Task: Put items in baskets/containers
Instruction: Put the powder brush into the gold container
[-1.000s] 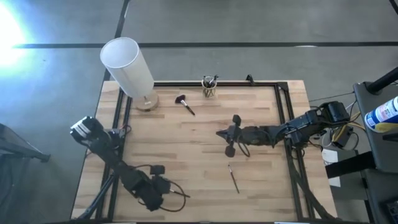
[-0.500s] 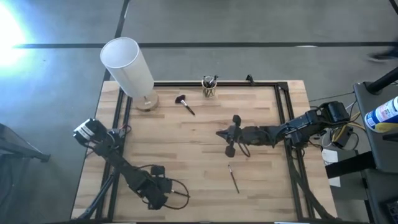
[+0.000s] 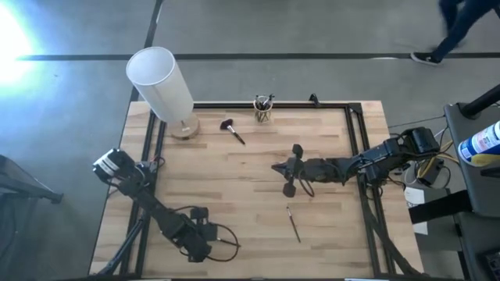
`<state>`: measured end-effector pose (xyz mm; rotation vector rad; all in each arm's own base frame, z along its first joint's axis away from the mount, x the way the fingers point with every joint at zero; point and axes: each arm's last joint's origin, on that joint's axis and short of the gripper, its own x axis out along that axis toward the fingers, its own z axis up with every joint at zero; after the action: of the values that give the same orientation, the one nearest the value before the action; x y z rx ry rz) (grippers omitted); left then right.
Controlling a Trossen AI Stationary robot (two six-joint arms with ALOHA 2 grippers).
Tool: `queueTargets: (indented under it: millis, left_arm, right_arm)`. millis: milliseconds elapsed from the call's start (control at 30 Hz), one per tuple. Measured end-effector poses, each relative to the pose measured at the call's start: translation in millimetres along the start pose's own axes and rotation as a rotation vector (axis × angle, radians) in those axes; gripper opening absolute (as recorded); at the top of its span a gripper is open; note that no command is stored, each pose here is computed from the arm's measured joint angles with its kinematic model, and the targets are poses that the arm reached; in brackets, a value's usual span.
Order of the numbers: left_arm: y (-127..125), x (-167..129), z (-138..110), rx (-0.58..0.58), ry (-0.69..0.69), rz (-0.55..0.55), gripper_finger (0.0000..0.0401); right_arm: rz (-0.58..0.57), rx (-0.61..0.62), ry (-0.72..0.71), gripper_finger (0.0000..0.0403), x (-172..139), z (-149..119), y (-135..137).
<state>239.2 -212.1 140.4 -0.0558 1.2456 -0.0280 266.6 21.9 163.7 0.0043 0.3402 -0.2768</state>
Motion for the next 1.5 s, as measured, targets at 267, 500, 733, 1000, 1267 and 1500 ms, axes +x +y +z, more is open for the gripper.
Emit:
queueTargets:
  millis: [267,500,733,1000,1267,1500]
  left_arm:
    - [6.8,-14.4,4.9,-0.007,-0.115,0.093,0.0001]
    - [41.3,-45.5,27.3,-0.1,-0.177,0.222,0.0]
    - [100.4,-52.3,64.6,-0.238,-0.137,0.192,0.0]
    - [155.1,-50.9,87.2,-0.367,-0.112,0.077,0.0]
    - [160.6,-53.6,93.9,-0.348,-0.138,0.04,0.0]
    - [160.6,-53.7,94.6,-0.333,-0.144,0.039,0.0]
  right_arm:
    - [0.0,0.0,0.0,0.0013,0.0,0.0,0.0]
    - [0.033,-0.034,-0.01,0.0013,-1.9,3.8,9.4]
    - [0.078,-0.097,0.034,0.0016,-3.0,15.1,27.7]
    - [0.12,-0.177,0.149,0.008,3.4,18.9,54.0]
    - [0.07,-0.227,0.222,0.0136,29.5,14.5,71.7]
    - [0.059,-0.249,0.3,0.0138,41.4,17.6,78.8]
